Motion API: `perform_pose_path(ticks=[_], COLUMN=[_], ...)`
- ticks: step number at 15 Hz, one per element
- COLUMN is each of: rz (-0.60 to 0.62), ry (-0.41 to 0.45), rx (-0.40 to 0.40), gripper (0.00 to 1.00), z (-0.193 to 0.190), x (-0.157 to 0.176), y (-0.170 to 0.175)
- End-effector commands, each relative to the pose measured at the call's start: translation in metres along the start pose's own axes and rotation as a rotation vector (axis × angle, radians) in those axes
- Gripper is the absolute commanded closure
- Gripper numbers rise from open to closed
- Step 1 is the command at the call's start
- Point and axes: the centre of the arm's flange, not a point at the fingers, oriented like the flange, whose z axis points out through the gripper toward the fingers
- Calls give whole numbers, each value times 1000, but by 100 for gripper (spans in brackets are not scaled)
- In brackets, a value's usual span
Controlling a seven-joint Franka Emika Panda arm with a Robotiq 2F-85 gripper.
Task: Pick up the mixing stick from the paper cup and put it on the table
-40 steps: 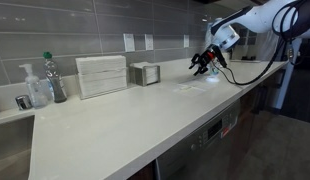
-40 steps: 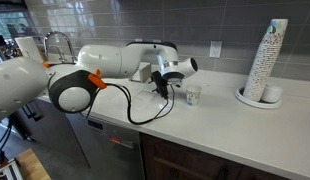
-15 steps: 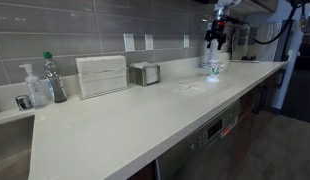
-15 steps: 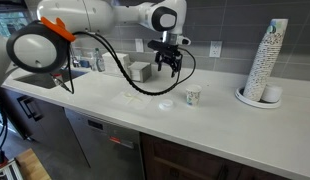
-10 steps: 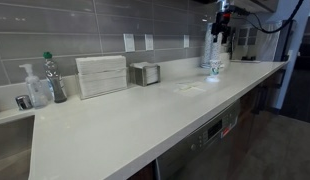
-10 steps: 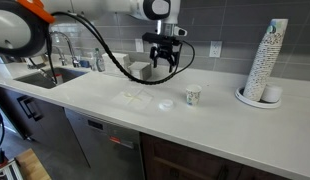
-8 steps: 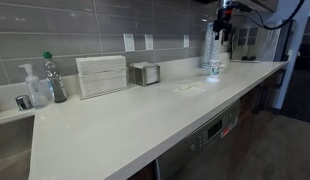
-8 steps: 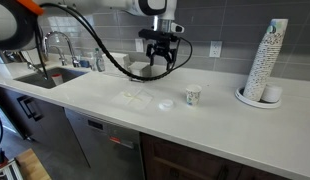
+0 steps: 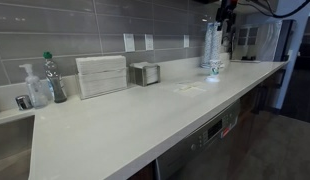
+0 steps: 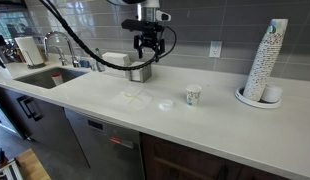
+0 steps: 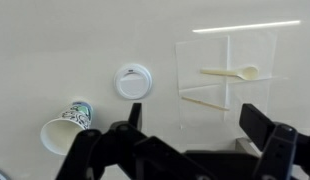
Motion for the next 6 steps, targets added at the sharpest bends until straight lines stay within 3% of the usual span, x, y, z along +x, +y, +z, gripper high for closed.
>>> perform_pose_path(ticks=[1, 6], rz=[4, 10], ry=[18, 36], rx=[1, 14], gripper=[0, 0], z=[-1, -1], x=[-4, -18], y=[-7, -24])
